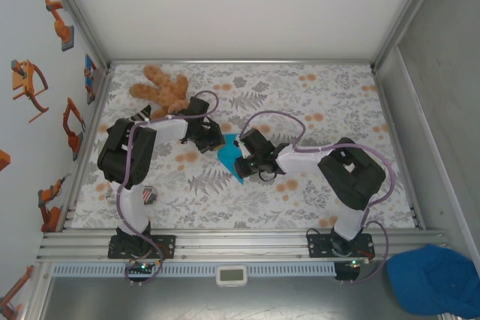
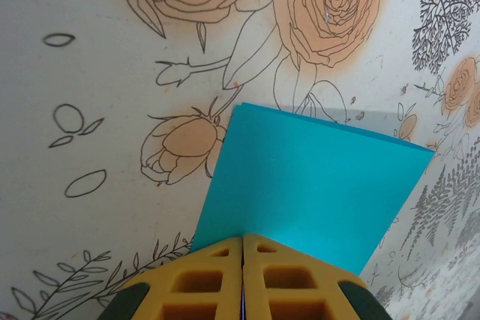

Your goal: Fold a paper plane with a square sheet of paper (pick it up from the middle)

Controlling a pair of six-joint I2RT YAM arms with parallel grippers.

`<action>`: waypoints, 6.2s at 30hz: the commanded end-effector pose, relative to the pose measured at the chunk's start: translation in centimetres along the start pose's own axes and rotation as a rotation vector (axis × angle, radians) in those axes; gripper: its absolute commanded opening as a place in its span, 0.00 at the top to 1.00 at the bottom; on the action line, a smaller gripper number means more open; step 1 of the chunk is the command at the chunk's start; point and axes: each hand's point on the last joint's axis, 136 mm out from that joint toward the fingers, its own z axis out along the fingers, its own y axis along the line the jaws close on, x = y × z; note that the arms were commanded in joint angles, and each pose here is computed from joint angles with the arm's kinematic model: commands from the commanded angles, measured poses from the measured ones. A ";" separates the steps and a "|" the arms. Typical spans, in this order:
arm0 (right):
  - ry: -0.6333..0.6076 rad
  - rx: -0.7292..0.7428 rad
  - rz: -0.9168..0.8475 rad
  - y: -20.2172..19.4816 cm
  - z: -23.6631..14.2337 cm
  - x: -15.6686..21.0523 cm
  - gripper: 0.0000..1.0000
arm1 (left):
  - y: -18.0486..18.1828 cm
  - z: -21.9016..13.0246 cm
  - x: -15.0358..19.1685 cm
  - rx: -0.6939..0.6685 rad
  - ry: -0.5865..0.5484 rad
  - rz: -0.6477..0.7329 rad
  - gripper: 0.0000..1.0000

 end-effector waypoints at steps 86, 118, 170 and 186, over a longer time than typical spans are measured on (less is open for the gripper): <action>0.003 0.035 0.094 -1.2 -1.0 -0.4 0.99 | 3.1 0.9 8.9 -0.049 0.074 -0.059 0.92; 0.013 -0.194 0.334 0.7 -1.6 -2.4 1.00 | 2.4 2.0 5.9 -0.101 0.039 -0.086 0.93; -0.088 -0.189 0.259 0.4 -3.5 -1.8 1.00 | 2.7 2.2 6.3 -0.088 0.075 -0.066 0.93; 0.113 -0.041 0.280 -2.6 0.3 1.7 1.00 | 0.4 1.2 5.2 -0.029 0.047 0.069 0.93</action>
